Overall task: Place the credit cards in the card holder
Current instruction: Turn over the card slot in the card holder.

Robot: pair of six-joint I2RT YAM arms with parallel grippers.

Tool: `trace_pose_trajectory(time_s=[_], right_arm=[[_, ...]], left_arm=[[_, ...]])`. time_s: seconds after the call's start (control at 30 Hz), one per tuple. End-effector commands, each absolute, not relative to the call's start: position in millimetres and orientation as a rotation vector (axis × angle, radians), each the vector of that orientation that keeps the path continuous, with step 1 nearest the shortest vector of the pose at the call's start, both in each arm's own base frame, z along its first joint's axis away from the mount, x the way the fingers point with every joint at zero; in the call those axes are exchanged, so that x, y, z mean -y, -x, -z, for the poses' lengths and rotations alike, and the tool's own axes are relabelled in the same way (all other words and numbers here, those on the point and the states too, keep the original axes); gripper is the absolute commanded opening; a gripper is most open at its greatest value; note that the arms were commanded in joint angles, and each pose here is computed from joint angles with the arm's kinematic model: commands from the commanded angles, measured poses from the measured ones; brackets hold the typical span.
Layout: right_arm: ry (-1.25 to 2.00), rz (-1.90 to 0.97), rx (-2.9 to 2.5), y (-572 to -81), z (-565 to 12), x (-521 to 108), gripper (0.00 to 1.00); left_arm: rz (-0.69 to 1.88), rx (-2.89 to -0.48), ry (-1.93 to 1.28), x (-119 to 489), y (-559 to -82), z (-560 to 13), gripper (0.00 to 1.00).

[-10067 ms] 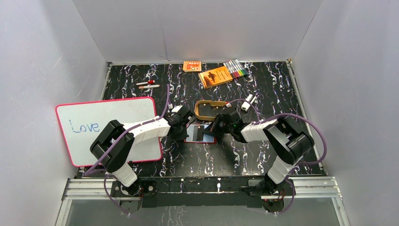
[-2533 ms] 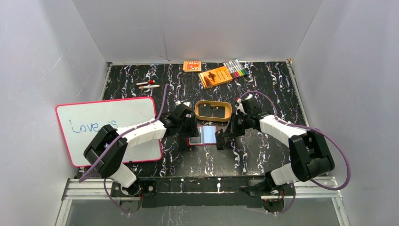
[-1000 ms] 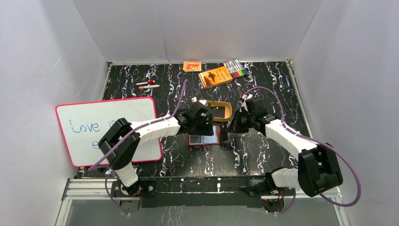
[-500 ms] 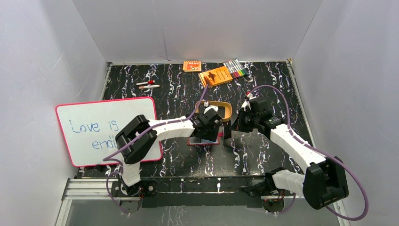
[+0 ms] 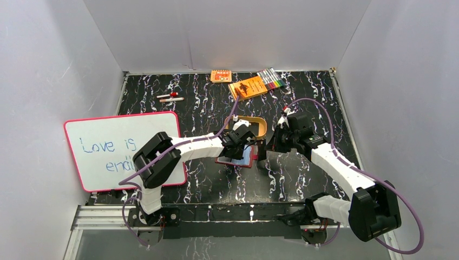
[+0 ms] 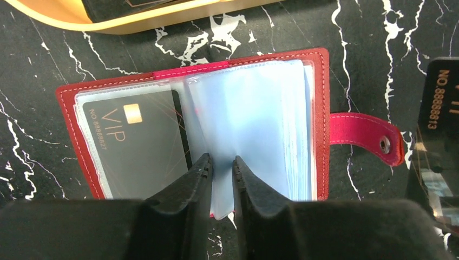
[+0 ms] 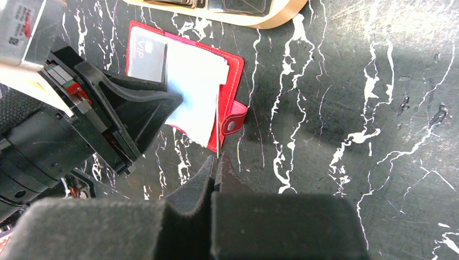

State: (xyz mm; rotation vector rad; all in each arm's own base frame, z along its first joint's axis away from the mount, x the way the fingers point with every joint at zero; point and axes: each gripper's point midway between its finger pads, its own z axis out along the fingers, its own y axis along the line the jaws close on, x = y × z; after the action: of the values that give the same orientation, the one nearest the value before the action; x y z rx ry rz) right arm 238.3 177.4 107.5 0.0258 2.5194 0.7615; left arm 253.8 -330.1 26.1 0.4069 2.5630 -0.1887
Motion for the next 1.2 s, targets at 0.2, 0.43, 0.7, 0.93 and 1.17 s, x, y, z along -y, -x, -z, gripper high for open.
trace_pose_trajectory(time_s=[0.2, 0.43, 0.7, 0.93, 1.17], right_arm=[[0.076, -1.006, -2.491, -224, -108, -204, 0.0], [0.121, -1.194, -2.472, -214, -113, -221, 0.0], [0.069, -1.315, -2.566, -203, -93, -232, 0.0], [0.013, -1.285, -2.595, -203, -85, -228, 0.0], [-0.044, -1.265, -2.612, -203, -79, -225, 0.0]], left_arm=[[0.138, -2.55, -0.355, 316, -254, -36, 0.06], [0.145, -2.554, -0.323, 313, -252, -36, 0.03], [0.133, -2.558, -0.31, 310, -250, -34, 0.02], [0.126, -2.559, -0.305, 307, -250, -33, 0.02], [0.124, -2.558, -0.303, 307, -250, -33, 0.02]])
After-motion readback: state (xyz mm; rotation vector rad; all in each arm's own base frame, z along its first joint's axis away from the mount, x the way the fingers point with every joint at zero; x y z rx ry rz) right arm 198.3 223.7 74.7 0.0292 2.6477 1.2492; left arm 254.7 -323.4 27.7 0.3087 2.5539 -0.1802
